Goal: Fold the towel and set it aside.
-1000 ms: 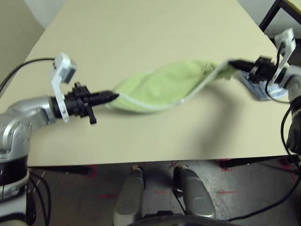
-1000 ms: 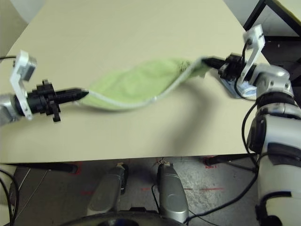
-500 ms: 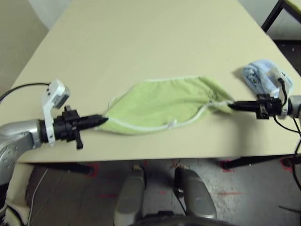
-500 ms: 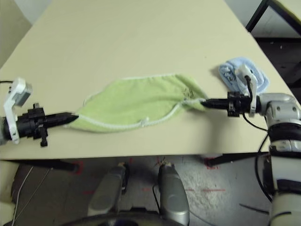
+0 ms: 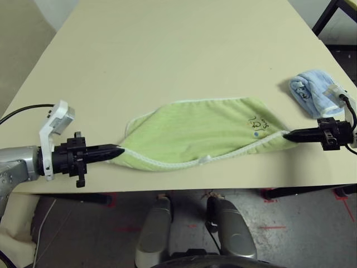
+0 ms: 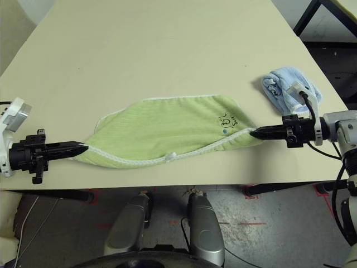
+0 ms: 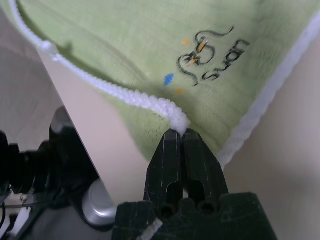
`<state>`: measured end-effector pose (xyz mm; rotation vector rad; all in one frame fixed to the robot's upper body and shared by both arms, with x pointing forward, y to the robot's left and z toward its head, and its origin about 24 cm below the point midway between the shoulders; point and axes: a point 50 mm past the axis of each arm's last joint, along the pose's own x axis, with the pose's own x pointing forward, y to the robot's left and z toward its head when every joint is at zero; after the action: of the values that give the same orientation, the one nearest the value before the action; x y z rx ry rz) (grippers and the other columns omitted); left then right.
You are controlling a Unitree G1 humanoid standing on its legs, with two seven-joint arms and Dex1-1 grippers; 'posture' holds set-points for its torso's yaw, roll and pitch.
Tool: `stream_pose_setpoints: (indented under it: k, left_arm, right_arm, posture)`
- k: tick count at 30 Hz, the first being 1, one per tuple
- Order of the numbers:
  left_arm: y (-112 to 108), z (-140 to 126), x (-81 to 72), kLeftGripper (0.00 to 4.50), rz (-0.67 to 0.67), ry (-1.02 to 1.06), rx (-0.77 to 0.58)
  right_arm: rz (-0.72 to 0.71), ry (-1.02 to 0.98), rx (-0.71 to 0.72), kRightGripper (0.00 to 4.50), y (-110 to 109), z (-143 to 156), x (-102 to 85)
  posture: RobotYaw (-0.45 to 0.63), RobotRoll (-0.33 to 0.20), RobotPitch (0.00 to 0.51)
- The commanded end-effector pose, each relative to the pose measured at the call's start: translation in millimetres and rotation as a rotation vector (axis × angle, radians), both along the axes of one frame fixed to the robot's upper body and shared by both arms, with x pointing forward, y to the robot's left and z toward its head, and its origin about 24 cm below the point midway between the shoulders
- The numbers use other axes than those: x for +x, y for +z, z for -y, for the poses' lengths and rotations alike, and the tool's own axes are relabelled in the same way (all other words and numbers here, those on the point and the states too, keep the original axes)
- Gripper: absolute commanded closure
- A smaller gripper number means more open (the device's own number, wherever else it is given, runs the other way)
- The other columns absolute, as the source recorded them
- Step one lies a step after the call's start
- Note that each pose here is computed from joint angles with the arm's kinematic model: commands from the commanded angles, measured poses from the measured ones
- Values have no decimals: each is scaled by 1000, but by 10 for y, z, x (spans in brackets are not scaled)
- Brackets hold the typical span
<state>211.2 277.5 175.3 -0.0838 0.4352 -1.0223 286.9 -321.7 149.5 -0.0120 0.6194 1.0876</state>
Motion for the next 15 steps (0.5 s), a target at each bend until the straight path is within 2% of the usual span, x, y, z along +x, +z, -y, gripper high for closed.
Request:
stream_pose_setpoints:
  k: [1,8,15]
  left_arm:
    - [48,-11,112,4469,61,75,-77]
    - [-47,-49,382,4469,178,260,-12]
    - [-165,-70,546,4469,241,350,93]
  right_arm:
    - [114,-68,61,4500,22,-77,161]
    - [280,-264,80,4500,36,-203,490]
    - [350,-364,-5,4500,42,-275,686]
  posture:
    - [182,0,180]
    - [184,0,171]
    - [191,0,166]
